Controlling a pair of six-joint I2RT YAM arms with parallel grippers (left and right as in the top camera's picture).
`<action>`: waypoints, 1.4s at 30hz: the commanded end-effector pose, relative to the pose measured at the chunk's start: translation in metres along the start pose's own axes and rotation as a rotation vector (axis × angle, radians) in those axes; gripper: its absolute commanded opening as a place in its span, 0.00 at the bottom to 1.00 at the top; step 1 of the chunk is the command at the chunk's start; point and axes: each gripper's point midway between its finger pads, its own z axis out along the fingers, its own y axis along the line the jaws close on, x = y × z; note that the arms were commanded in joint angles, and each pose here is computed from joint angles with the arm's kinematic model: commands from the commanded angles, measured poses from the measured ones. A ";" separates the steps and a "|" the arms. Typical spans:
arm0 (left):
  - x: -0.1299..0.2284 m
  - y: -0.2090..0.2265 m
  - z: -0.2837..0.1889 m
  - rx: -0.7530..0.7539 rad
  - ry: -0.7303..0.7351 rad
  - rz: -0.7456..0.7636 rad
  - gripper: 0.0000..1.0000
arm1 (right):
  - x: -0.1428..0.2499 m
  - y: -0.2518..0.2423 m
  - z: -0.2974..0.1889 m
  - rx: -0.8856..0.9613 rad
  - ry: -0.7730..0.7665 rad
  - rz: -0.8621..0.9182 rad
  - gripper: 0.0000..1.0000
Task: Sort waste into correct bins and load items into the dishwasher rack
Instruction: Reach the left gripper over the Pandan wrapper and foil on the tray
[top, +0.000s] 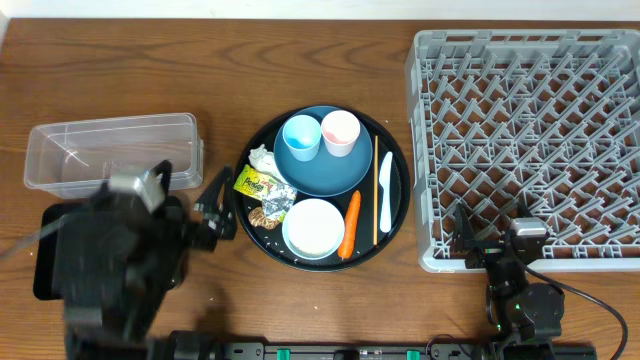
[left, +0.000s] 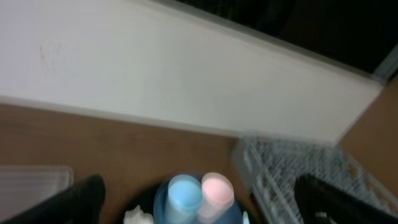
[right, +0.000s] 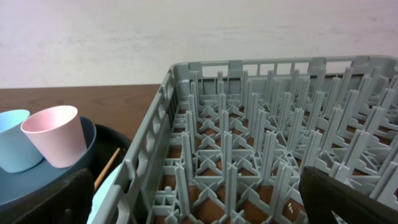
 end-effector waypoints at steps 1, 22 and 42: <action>0.003 -0.004 0.018 -0.005 0.184 -0.059 0.98 | 0.001 -0.006 0.000 0.025 0.003 -0.011 0.99; 0.131 0.040 0.054 -0.261 0.924 -0.292 0.59 | 0.001 -0.006 0.000 0.025 0.003 -0.011 0.99; 0.224 0.061 0.085 -0.508 1.184 -0.100 0.56 | 0.001 -0.006 0.000 0.025 0.003 -0.011 0.99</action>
